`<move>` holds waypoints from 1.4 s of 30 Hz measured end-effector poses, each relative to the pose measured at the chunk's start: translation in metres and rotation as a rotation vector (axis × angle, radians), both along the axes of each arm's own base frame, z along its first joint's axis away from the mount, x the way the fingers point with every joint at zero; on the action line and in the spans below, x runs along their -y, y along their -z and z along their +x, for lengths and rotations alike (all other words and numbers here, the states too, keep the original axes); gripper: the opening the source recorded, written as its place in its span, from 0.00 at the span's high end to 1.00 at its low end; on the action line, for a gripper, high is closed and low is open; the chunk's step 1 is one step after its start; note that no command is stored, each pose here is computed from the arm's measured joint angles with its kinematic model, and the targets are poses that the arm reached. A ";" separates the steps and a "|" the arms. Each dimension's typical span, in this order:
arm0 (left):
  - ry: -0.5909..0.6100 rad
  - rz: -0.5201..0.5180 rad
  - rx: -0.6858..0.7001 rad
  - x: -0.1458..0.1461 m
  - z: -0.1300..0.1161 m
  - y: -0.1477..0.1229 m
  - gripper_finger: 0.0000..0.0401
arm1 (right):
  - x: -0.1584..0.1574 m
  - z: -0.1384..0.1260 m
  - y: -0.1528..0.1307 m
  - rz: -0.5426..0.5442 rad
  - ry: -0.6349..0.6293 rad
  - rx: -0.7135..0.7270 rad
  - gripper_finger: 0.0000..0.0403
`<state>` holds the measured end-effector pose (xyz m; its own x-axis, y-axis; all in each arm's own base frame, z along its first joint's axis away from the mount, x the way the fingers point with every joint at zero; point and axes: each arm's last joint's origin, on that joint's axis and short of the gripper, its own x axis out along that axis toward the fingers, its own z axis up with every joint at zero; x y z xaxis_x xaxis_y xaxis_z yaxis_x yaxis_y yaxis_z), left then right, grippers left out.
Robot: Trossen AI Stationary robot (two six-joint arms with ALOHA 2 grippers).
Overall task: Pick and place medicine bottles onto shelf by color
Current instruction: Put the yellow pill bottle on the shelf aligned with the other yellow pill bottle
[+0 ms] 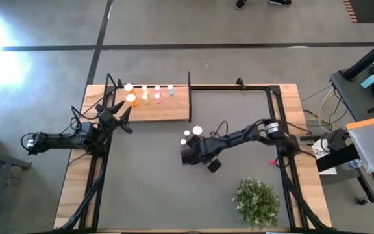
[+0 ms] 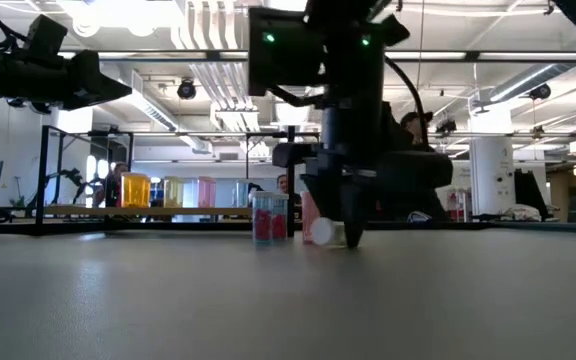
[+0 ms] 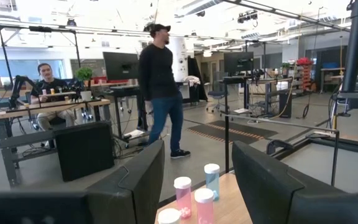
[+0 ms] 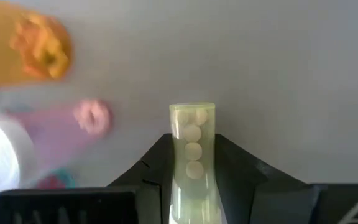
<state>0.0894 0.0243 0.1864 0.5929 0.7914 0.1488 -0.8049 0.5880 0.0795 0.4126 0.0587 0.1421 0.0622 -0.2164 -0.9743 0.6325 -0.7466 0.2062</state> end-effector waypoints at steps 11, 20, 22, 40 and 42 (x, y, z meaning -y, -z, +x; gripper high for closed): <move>0.000 0.000 0.000 0.000 0.000 0.000 0.57 | -0.023 0.042 -0.002 0.041 0.289 -0.048 0.79; 0.000 0.000 0.000 0.000 0.000 0.000 0.57 | -0.026 0.071 -0.002 0.086 0.503 0.034 0.79; -0.001 0.000 0.000 0.000 0.000 0.000 0.57 | -0.023 0.075 -0.003 0.092 0.513 0.049 0.79; -0.001 0.000 0.000 0.000 0.000 0.000 0.57 | 0.011 0.086 -0.002 0.141 0.577 0.075 0.78; -0.001 0.000 0.000 0.000 0.000 0.000 0.57 | 0.011 0.086 -0.002 0.140 0.541 0.069 0.77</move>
